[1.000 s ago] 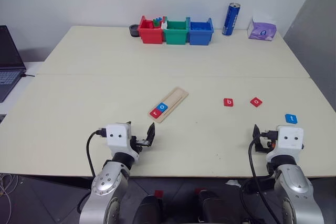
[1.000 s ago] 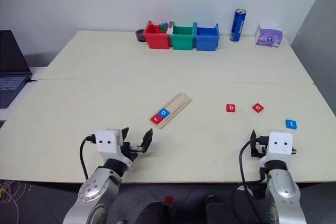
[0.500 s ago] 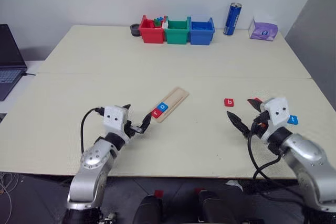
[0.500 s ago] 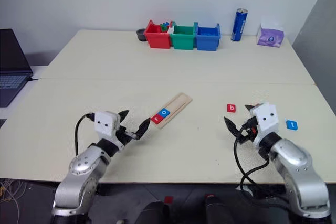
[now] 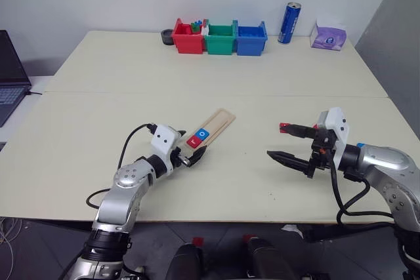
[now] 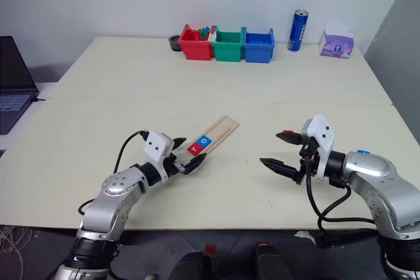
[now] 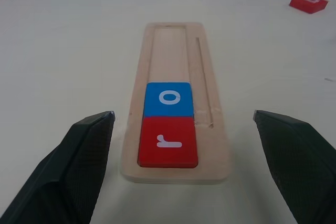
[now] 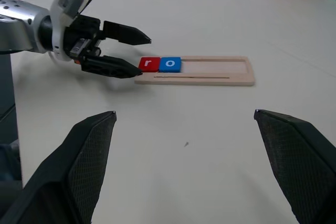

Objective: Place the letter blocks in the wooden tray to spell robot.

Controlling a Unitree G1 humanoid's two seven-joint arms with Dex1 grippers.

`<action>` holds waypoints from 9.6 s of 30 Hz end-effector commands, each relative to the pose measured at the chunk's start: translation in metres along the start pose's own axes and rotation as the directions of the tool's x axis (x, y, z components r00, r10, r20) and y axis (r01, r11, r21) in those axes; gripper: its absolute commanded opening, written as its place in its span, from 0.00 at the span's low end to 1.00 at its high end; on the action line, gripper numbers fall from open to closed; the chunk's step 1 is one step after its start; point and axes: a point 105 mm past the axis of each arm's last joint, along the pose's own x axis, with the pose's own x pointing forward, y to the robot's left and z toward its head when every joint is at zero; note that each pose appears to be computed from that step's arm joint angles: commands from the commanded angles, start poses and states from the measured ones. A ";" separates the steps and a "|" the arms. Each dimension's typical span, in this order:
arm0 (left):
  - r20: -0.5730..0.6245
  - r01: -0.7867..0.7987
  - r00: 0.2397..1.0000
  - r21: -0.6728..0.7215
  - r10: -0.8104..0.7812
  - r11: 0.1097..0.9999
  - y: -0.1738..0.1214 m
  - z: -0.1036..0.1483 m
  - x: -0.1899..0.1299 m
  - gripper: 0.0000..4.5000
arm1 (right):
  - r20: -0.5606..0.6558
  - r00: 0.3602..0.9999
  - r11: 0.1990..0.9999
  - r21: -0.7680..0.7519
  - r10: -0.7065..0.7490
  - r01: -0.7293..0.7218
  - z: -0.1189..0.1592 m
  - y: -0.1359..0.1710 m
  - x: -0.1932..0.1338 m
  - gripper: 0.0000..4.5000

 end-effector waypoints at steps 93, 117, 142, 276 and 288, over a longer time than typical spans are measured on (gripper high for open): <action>-0.137 0.712 0.685 0.336 -0.716 0.617 -0.026 -0.004 0.038 0.75 | -0.022 0.999 0.997 -0.069 0.040 -0.042 0.011 0.014 -0.009 1.00; -0.085 0.714 0.686 0.271 -0.722 0.646 0.000 0.042 0.020 1.00 | -0.005 1.000 0.998 -0.056 0.020 -0.020 0.011 0.011 -0.008 1.00; 0.195 0.424 0.864 0.218 -0.465 0.879 -0.050 0.075 0.020 1.00 | -0.229 0.575 0.555 0.151 -0.785 0.818 -0.054 -0.071 0.037 1.00; 0.073 0.739 0.610 0.306 -0.789 0.600 -0.107 0.069 -0.017 1.00 | -0.395 0.903 0.948 -0.186 0.168 -0.258 -0.100 -0.045 -0.045 0.63; 0.040 0.696 0.670 0.315 -0.742 0.645 -0.082 0.066 -0.022 1.00 | -0.304 0.932 0.947 -0.187 0.196 -0.260 -0.069 -0.039 -0.022 0.32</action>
